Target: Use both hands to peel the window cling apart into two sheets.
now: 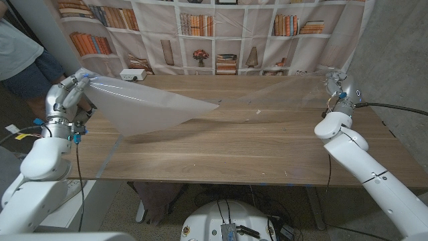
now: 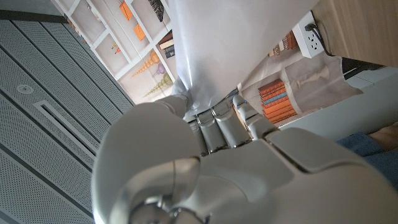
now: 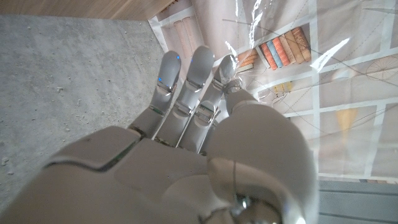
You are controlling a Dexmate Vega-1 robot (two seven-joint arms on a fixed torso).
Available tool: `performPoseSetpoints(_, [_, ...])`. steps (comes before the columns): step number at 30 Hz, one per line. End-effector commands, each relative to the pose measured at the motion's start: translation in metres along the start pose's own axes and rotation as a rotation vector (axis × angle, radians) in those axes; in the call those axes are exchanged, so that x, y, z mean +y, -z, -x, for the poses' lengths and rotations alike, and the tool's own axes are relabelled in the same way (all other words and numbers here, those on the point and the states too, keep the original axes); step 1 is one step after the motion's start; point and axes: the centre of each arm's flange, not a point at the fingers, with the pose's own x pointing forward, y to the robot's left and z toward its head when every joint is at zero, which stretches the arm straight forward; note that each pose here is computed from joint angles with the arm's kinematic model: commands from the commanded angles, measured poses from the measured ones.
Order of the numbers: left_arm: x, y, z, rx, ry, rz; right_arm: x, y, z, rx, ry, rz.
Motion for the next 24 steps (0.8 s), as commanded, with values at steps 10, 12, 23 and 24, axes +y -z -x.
performPoseSetpoints(10, [0.006,0.009,0.000,0.019,-0.006,-0.020,-0.006,0.005,-0.001,0.027,0.018,0.004])
performPoseSetpoints(12, [0.005,0.010,0.001,0.019,-0.010,-0.014,-0.006,0.006,-0.001,0.034,0.020,0.007])
performPoseSetpoints(23, [-0.002,0.008,-0.001,0.022,0.018,0.005,-0.002,0.001,0.003,0.016,0.008,-0.002])
performPoseSetpoints(24, [-0.003,0.008,-0.002,0.016,0.022,0.013,-0.001,-0.001,0.003,0.006,0.005,-0.005])
